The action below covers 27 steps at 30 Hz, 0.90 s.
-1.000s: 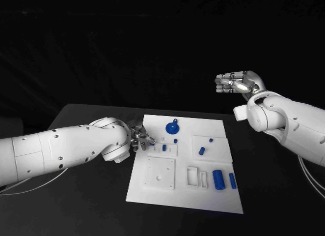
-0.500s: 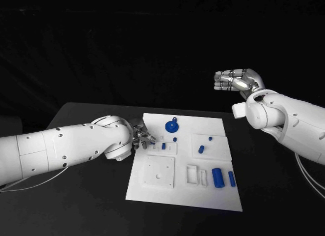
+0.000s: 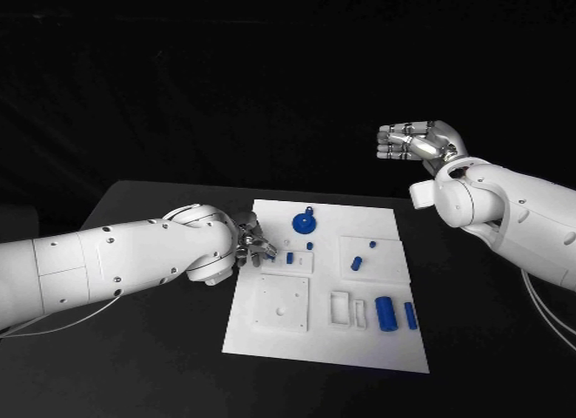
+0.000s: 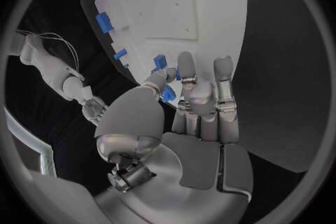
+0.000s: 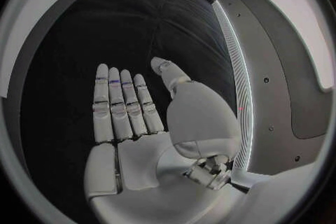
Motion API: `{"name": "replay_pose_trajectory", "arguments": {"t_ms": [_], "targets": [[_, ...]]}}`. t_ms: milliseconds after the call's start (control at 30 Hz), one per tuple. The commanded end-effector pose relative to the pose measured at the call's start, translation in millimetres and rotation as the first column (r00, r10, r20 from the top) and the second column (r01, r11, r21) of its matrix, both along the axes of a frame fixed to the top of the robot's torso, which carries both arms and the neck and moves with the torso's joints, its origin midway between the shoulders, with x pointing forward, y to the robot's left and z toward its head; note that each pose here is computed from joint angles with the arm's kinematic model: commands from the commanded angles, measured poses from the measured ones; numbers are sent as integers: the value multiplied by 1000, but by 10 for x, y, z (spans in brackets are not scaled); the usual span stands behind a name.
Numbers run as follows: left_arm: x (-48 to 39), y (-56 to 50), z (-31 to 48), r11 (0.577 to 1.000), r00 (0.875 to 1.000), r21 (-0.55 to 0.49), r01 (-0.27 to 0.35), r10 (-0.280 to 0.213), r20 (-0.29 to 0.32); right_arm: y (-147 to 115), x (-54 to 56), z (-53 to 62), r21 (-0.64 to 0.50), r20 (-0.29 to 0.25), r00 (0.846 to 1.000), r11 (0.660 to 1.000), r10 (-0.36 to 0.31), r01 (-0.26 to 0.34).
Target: Assemble the parts on the task board
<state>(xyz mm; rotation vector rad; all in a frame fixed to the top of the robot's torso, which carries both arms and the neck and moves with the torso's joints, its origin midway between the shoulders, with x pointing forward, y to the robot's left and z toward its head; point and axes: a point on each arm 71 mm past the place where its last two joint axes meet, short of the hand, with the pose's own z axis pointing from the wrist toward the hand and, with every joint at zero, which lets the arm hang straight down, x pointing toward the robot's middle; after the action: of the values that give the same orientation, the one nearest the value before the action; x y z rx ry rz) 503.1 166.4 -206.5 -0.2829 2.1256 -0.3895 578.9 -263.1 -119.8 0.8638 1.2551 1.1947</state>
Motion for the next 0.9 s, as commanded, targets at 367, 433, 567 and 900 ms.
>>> {"name": "replay_pose_trajectory", "arguments": {"t_ms": [367,433,567,900], "targets": [[-17,-38,-28,999,999,26,33,-33,-19,36,0,6,-1,4,999,999,37,-37],[-15,-40,-29,999,999,30,36,-35,-18,39,-1,5,-1,3,999,999,40,-40],[-16,-44,-35,998,999,36,42,-41,-17,46,-2,5,-2,1,999,999,45,-45],[-23,-48,-43,997,998,48,52,-51,-23,56,-3,5,-7,1,999,999,51,-51]]}}
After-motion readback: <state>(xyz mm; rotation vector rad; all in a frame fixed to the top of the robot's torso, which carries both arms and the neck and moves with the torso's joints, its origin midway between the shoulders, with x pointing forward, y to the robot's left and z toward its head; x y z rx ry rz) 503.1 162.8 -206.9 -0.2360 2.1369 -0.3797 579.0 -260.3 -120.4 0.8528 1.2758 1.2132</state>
